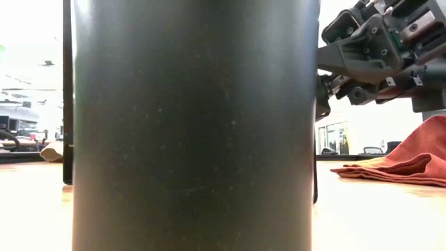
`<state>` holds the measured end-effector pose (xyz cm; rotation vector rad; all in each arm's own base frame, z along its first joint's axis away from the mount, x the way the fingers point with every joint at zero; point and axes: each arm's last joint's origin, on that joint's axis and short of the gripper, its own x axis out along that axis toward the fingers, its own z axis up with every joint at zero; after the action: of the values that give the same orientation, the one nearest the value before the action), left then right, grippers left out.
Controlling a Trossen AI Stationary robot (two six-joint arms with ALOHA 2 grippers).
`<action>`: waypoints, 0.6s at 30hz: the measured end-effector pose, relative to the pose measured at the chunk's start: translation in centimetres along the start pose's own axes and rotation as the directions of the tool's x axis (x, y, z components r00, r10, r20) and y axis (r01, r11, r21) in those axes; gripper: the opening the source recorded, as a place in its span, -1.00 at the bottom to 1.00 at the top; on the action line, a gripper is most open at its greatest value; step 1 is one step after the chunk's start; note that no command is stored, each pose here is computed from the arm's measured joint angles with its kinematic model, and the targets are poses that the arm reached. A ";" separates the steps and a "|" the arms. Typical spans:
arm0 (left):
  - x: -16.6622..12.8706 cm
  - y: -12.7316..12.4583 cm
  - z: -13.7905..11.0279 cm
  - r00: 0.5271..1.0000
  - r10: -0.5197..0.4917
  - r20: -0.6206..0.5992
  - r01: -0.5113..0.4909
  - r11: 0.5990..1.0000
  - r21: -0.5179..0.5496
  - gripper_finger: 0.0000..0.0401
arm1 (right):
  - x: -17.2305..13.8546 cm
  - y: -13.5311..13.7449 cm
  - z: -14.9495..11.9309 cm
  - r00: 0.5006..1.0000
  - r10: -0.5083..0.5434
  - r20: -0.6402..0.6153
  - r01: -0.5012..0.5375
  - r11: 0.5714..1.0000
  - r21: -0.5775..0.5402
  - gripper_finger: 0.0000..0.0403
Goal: Stack small to large cups/mugs on shelf
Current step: Put the dark blue mug on the shelf
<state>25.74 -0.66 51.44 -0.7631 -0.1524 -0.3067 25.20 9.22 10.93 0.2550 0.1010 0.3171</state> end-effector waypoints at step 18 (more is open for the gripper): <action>0.0 0.1 -0.2 1.000 0.006 -0.024 -0.007 1.000 -0.005 -0.56 | 0.0 0.3 -0.7 0.996 -0.074 -0.042 0.074 0.997 0.008 0.18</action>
<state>25.78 -0.68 51.24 -0.7649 -0.1268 -0.3100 24.99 9.63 10.36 0.2530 0.1530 0.2481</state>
